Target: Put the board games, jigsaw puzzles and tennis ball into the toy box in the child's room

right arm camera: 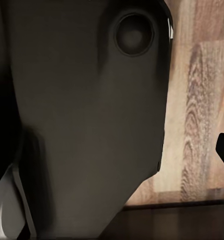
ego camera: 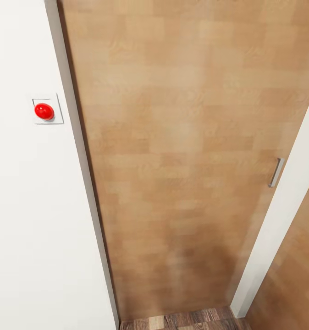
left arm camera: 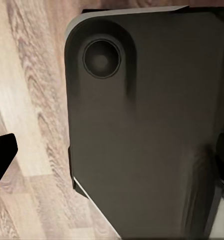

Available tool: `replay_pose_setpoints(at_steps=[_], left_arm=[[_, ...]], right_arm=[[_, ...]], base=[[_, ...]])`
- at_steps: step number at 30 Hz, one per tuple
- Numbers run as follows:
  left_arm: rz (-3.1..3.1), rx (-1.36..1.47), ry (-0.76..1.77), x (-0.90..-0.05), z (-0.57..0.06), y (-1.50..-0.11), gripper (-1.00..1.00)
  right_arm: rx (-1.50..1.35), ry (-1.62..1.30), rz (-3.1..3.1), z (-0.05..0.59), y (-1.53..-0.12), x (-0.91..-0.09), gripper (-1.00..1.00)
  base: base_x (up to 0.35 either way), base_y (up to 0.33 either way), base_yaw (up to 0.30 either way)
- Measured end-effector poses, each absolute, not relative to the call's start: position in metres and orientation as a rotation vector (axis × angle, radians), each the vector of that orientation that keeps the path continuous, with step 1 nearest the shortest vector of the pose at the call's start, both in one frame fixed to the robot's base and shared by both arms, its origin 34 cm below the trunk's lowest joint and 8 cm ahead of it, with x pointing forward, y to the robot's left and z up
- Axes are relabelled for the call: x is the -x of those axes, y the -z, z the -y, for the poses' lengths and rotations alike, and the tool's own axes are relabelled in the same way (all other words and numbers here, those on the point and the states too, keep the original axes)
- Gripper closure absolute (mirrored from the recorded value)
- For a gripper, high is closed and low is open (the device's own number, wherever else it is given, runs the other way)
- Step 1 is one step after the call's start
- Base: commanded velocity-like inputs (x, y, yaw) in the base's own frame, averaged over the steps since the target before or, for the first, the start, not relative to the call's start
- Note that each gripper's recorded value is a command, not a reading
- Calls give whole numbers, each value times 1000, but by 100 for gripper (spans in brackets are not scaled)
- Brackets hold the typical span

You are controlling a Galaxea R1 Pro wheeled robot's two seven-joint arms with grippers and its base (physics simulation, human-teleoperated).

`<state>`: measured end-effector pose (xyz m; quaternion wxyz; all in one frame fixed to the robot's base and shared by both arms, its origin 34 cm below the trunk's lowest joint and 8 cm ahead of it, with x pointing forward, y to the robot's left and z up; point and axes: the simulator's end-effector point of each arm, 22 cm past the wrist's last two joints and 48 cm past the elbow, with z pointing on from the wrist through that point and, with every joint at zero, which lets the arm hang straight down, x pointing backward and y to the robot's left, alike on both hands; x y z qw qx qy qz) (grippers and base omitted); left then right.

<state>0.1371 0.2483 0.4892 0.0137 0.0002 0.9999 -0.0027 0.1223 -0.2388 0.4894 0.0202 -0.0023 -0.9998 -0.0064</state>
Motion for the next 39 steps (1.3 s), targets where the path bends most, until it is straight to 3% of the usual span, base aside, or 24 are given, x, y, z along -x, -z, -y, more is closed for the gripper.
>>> replay_pose_setpoints(at_steps=[29, 39], left_arm=[[-3058, 13, -2, -163, -251, -531, -100], [-2990, 35, -187, -211, -276, -548, -100]], right_arm=[[25, 23, 3258, 237, -532, -154, -100], [41, -45, 3320, 248, -546, -187, -100]], base=[[0, 0, 0], [0, 0, 0]])
